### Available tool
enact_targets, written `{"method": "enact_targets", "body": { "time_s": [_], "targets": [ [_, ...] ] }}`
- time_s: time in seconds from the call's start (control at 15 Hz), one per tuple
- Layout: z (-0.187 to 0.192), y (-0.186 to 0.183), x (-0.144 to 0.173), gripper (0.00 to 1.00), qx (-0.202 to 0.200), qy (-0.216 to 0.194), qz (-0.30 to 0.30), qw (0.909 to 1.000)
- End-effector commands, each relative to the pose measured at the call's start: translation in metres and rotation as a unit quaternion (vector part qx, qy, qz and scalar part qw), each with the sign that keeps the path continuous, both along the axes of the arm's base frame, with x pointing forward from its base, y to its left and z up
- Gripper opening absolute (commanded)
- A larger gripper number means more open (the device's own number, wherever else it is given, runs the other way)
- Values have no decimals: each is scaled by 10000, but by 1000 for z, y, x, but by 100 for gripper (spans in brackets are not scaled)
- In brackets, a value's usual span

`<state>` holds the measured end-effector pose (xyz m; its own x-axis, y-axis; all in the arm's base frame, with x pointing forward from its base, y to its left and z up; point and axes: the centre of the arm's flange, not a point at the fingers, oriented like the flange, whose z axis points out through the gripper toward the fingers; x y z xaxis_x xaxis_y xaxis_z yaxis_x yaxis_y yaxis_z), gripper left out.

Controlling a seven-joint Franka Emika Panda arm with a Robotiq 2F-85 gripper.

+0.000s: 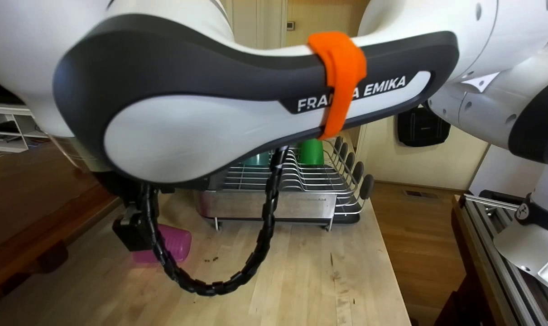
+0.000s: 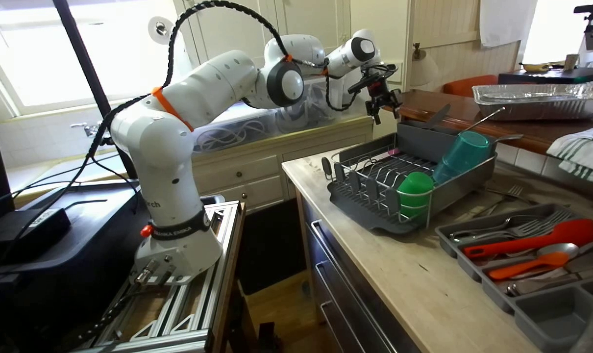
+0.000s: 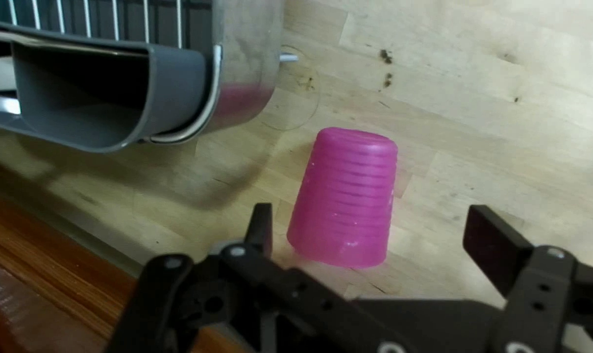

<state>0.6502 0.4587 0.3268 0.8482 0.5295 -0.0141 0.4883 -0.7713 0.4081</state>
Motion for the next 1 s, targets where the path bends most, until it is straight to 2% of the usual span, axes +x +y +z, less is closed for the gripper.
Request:
{"method": "enact_targets", "body": {
  "time_s": [0.0,0.13,0.33,0.53,0.93],
  "targets": [
    [-22,-19,24,100,-129,312,576,9978],
    [-39,-35,41,100,-11,458,577,9973],
    [-59,-42,59,100,321,411,444,9977],
    [-66,-32,56,100,611,366,461,9964],
    [-58,-10,47,100,1171,2,374,9924]
  ]
}}
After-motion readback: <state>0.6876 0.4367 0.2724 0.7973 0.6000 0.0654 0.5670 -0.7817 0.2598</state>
